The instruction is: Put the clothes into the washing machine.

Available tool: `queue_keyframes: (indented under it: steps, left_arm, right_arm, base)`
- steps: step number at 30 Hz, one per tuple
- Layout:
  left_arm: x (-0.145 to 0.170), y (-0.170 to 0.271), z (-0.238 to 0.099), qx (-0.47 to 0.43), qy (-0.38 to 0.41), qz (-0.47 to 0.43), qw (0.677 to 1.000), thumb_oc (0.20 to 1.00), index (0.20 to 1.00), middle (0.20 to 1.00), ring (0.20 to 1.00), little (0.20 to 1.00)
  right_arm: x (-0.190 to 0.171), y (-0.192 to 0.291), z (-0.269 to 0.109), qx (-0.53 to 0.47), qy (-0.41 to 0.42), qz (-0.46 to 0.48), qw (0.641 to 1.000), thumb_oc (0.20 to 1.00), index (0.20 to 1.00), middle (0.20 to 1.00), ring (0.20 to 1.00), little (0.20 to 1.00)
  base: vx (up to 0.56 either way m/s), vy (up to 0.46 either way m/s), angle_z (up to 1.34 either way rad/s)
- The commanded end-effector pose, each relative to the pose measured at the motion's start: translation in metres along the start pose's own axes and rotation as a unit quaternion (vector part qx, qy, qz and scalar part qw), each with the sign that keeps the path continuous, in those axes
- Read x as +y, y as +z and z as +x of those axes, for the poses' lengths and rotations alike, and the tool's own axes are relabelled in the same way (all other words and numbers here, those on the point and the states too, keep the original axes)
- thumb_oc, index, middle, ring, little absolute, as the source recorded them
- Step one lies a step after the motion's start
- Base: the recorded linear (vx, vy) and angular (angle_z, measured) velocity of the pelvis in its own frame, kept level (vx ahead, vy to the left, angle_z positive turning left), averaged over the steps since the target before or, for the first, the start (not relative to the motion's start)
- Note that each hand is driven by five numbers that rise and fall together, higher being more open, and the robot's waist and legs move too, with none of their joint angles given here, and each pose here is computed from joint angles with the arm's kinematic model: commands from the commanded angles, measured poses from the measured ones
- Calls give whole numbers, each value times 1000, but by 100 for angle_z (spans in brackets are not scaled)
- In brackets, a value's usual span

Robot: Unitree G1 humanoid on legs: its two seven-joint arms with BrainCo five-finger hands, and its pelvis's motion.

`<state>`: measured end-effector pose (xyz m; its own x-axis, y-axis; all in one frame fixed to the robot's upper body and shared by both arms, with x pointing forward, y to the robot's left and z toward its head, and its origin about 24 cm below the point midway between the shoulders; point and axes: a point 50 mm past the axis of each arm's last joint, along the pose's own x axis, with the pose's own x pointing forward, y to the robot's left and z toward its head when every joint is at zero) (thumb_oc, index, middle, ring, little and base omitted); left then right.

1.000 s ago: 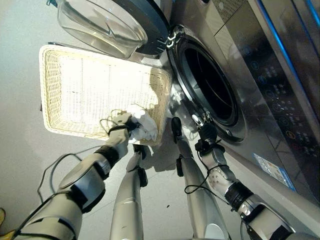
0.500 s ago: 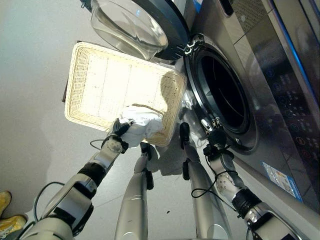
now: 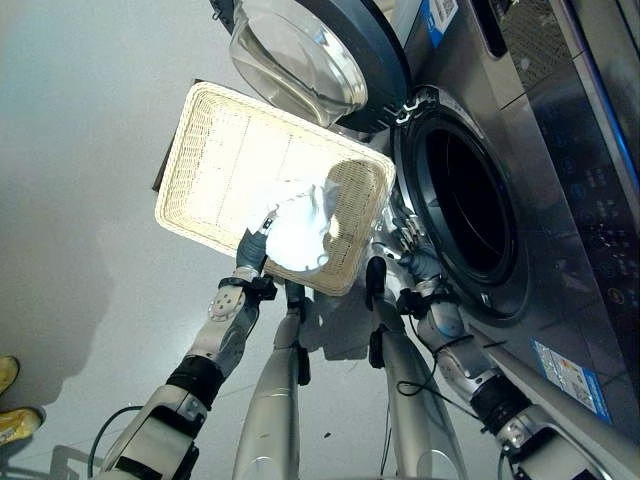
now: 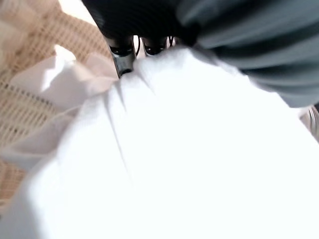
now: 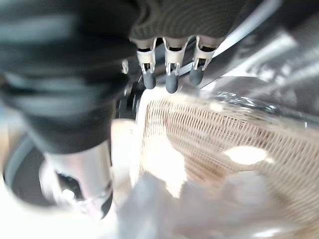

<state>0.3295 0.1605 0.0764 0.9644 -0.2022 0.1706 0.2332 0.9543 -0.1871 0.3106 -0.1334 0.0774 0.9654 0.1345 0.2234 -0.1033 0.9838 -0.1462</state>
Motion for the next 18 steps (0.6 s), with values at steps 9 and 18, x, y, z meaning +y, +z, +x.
queue_keyframes:
  steps: [9, 18]
  left_arm:
    - [-38, 53, 8, -65, -218, 75, 971, 200, 200, 200, 200, 200]
    - [-63, 62, 7, -58, -303, 91, 947, 200, 200, 200, 200, 200]
  right_arm:
    - [1, 44, 20, -57, 107, -77, 990, 1000, 1000, 1000, 1000, 1000]
    - [19, 36, 19, 7, 205, -58, 977, 1000, 1000, 1000, 1000, 1000]
  base:
    - [-22, -25, 10]
    - [-5, -3, 1]
